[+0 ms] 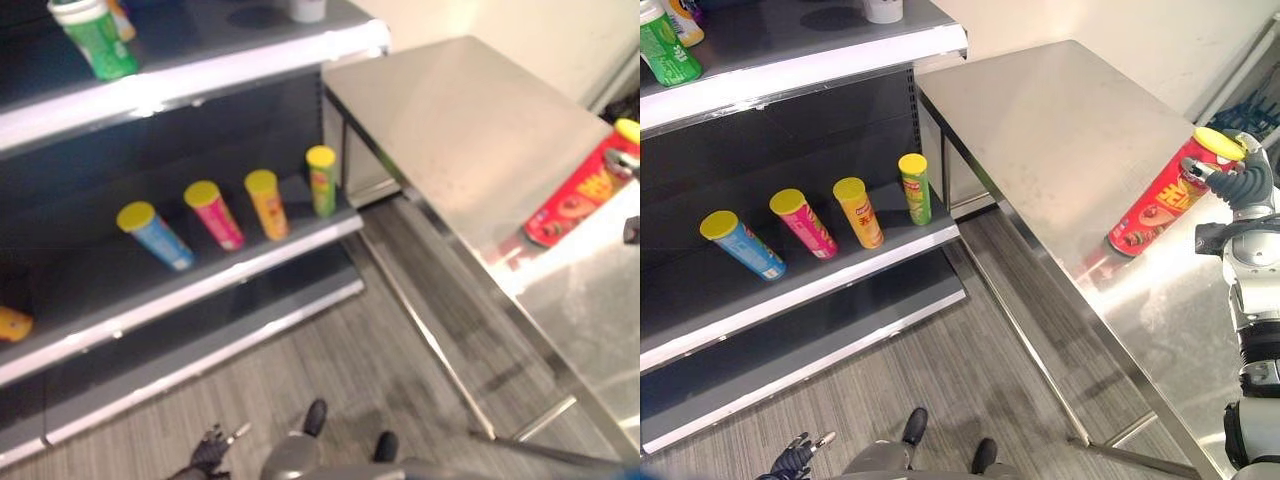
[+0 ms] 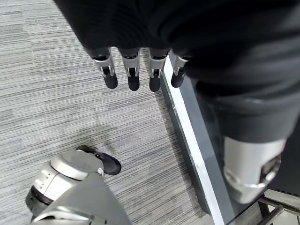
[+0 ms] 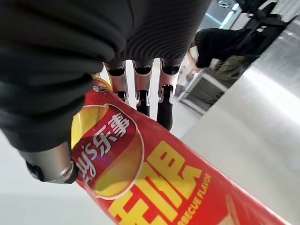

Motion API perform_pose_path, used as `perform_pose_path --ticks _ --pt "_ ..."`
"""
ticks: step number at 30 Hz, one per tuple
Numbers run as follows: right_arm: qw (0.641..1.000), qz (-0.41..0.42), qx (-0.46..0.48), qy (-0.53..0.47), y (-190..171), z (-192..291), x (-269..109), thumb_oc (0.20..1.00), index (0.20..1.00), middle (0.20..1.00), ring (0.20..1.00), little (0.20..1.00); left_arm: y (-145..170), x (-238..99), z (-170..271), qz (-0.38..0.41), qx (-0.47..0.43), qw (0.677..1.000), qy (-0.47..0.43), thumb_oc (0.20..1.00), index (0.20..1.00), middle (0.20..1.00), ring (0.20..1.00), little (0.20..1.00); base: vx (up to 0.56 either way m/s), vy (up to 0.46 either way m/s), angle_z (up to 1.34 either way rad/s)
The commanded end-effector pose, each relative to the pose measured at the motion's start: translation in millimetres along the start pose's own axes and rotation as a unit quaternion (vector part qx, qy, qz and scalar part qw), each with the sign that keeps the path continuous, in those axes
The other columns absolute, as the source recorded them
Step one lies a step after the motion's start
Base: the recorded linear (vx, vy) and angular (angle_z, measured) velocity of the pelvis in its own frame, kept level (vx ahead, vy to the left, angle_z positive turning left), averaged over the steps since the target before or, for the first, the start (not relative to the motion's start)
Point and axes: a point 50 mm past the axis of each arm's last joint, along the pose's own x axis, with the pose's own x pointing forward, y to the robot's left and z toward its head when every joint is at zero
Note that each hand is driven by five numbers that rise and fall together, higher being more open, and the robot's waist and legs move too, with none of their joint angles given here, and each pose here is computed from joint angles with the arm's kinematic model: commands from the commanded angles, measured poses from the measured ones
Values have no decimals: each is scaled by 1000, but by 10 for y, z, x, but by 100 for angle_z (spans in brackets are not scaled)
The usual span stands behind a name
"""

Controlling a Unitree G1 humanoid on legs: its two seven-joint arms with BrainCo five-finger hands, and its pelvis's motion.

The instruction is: Put the goods on the table back onto the shelves and tidy them up.

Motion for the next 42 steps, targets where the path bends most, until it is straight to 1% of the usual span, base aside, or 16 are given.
perform_pose_path --ticks 1,2,4,5,7,8,9,11,12,15,25,30,31,33,37,42 --pt "983 -40 55 -173 -180 683 -30 200 200 200 200 200 99 52 223 20 -4 999 -35 1000 1000 1000 1000 1000 -2 -49 -1" --pt "983 -41 55 -172 -185 673 -40 200 200 200 200 200 104 52 226 20 -2 999 -35 1000 1000 1000 1000 1000 -10 -79 -1" --pt "969 -47 89 -225 -222 851 -132 200 200 200 200 200 133 44 233 23 -8 999 -39 1000 1000 1000 1000 1000 -20 -95 2" --pt "953 -47 123 -272 -222 1001 -219 200 200 200 200 200 144 41 247 24 -12 999 -43 1000 1000 1000 1000 1000 -34 -144 3" --pt "944 -42 141 -294 -216 1078 -269 200 200 200 200 200 161 32 235 24 -13 999 -44 1000 1000 1000 1000 1000 -33 -131 3" --pt "925 -21 184 -331 -161 1202 -348 200 200 200 200 200 172 20 224 23 -21 999 -45 1000 1000 1000 1000 1000 -35 -89 6" --pt "925 -22 184 -331 -164 1201 -350 200 200 200 200 200 172 20 227 23 -21 998 -45 1000 1000 1000 1000 1000 -125 -149 6" --pt "881 26 254 -397 -57 1479 -473 200 200 200 200 200 179 22 243 23 -31 998 -50 1000 1000 1000 1000 1000 -253 -112 71" --pt "881 25 254 -398 -61 1480 -473 200 200 200 200 200 177 24 248 22 -31 998 -50 1000 1000 1000 1000 1000 -307 -47 172" --pt "854 69 279 -434 42 1641 -597 200 200 200 200 200 152 20 229 20 -41 998 -51 1000 1000 1000 1000 1000 -333 201 114" --pt "875 140 243 -394 281 1520 -615 200 200 200 200 200 154 2 278 10 -25 997 -68 1000 1000 1000 1000 1000 -199 364 59" --pt "896 125 233 -356 322 1295 -664 200 200 200 200 200 226 -12 318 9 14 997 -74 1000 1000 1000 1000 1000 -178 422 29" --pt "902 133 212 -352 387 1281 -678 200 200 200 200 200 291 -20 332 18 15 997 -76 1000 1000 1000 1000 1000 -153 330 5" --pt "904 138 203 -350 408 1270 -686 200 200 200 200 200 326 -18 359 24 17 996 -79 1000 1000 1000 1000 1000 -122 243 -5" --pt "905 182 152 -352 513 1287 -724 200 200 200 200 200 345 -3 397 20 32 996 -79 1000 1000 1000 1000 1000 -138 211 15" --pt "900 224 151 -343 677 1267 -740 200 200 200 200 200 303 11 398 17 21 997 -76 1000 1000 1000 1000 1000 -10 12 6"
